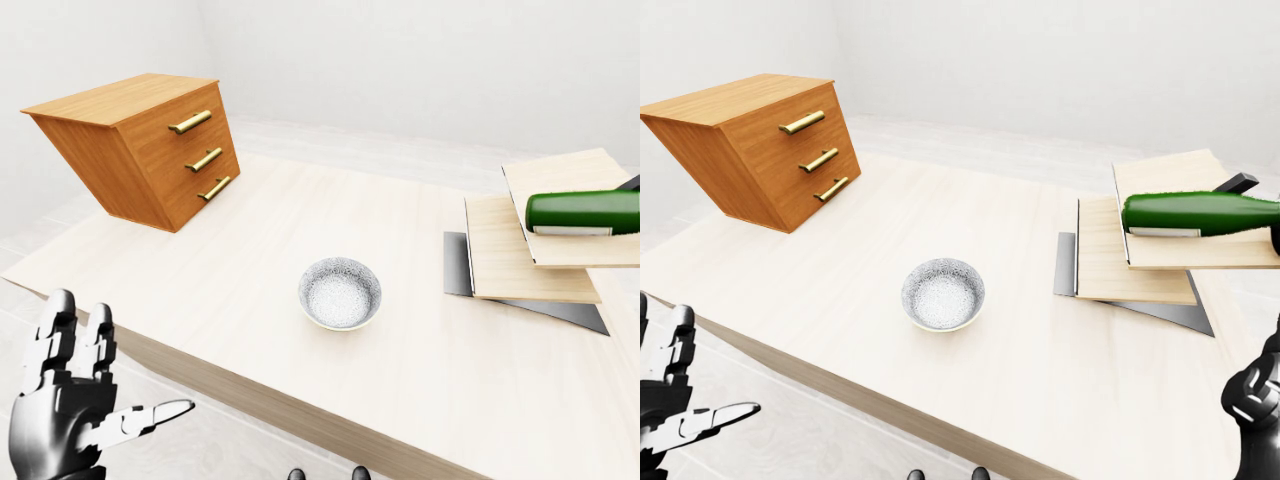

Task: Put the wine bottle on the wine rack.

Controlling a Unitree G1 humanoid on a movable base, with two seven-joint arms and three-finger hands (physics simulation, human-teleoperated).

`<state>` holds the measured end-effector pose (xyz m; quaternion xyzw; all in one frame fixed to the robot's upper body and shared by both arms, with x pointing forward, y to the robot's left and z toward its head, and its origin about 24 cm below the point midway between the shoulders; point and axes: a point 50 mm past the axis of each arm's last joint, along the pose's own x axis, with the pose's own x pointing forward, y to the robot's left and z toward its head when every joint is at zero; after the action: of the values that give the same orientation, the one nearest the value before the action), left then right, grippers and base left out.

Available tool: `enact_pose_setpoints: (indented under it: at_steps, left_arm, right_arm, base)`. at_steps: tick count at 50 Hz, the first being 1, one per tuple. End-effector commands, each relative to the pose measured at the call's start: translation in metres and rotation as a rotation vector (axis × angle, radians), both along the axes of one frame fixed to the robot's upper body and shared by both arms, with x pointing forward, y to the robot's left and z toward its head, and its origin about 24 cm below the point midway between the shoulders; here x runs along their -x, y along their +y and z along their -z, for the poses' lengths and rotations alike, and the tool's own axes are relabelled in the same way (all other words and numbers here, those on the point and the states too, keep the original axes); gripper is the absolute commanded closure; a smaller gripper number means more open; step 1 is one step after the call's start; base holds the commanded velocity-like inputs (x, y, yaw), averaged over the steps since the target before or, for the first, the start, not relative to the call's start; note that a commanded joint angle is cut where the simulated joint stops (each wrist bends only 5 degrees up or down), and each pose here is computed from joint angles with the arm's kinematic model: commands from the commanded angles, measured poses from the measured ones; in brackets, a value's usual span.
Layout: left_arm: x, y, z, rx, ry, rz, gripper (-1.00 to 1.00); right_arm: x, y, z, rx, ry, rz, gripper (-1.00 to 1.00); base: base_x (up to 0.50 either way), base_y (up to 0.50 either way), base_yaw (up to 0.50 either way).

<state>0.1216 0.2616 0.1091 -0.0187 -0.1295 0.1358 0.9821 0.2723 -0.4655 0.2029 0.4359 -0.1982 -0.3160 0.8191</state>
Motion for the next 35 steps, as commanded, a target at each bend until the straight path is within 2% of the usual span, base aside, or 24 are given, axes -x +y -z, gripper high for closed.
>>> enact_pose_setpoints:
  at_steps: [1,24,35]
  left_arm:
    - [-0.002,0.000,0.002,0.002,0.005,0.002,-1.00]
    - [-0.002,0.001,0.004,0.011,0.014,0.004,-1.00]
    - [0.001,-0.001,0.001,0.002,0.004,0.003,-1.00]
  right_arm:
    - [0.029,-0.016,0.033,0.008,0.167,0.065,-1.00]
    - [0.048,-0.031,0.011,0.048,0.112,0.115,-1.00]
    - [0.069,-0.045,-0.005,0.056,0.079,0.183,-1.00]
  base:
    - [0.00,0.00,0.00]
    - [0.00,0.00,0.00]
    - [0.00,0.00,0.00]
